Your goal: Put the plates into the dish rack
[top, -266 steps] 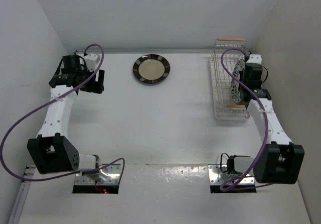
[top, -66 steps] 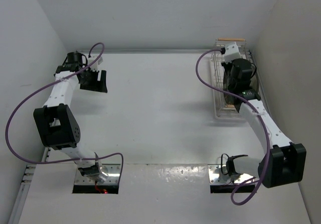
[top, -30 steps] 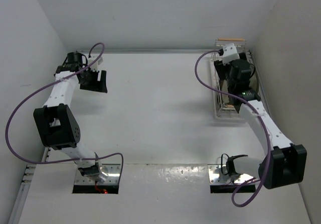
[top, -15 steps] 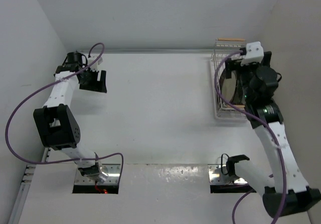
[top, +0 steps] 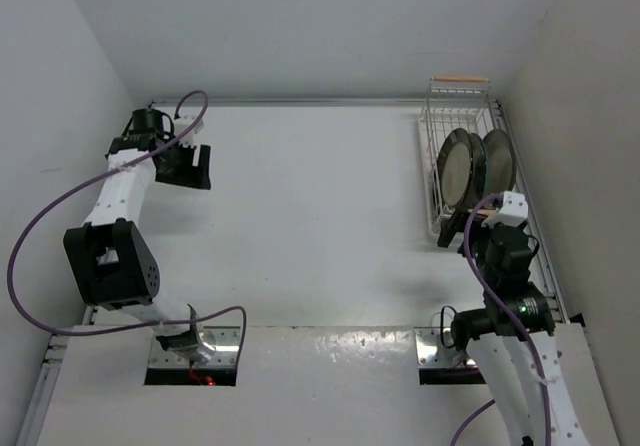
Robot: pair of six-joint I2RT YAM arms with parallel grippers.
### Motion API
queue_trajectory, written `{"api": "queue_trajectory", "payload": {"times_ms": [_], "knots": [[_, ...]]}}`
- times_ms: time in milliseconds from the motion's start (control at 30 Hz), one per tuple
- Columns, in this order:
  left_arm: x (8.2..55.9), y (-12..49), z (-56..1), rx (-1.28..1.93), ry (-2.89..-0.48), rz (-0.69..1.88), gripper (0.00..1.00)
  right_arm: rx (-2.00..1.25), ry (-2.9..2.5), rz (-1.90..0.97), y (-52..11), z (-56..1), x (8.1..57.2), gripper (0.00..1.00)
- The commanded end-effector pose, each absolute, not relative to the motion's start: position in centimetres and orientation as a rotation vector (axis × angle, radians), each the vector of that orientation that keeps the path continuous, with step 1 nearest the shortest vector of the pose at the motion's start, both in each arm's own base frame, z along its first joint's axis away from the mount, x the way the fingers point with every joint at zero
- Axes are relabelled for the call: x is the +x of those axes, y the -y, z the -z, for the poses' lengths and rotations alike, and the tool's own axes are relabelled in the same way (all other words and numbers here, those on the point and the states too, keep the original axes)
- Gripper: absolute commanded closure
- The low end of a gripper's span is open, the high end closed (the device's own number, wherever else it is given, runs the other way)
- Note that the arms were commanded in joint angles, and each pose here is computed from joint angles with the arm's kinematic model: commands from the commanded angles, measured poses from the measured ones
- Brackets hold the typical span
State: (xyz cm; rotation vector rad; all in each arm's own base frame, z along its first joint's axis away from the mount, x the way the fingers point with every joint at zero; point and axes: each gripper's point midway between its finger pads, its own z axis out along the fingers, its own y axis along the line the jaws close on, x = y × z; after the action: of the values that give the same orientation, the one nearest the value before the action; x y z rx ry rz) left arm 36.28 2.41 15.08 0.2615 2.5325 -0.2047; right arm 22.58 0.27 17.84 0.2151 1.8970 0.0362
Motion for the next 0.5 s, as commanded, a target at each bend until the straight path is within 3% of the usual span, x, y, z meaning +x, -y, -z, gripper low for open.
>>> {"api": "queue_trajectory", "payload": {"times_ms": [0,467], "knots": [[35.8,-2.5,-16.7,0.28,-2.479,0.145,0.21,0.459,-1.973,-0.085,0.2,-15.2,20.7,0.0],[32.5,-2.9,-15.9,0.26,-2.501,0.08,0.21,0.532,-2.047,-0.049,0.7,-13.2,19.7,0.0]]}}
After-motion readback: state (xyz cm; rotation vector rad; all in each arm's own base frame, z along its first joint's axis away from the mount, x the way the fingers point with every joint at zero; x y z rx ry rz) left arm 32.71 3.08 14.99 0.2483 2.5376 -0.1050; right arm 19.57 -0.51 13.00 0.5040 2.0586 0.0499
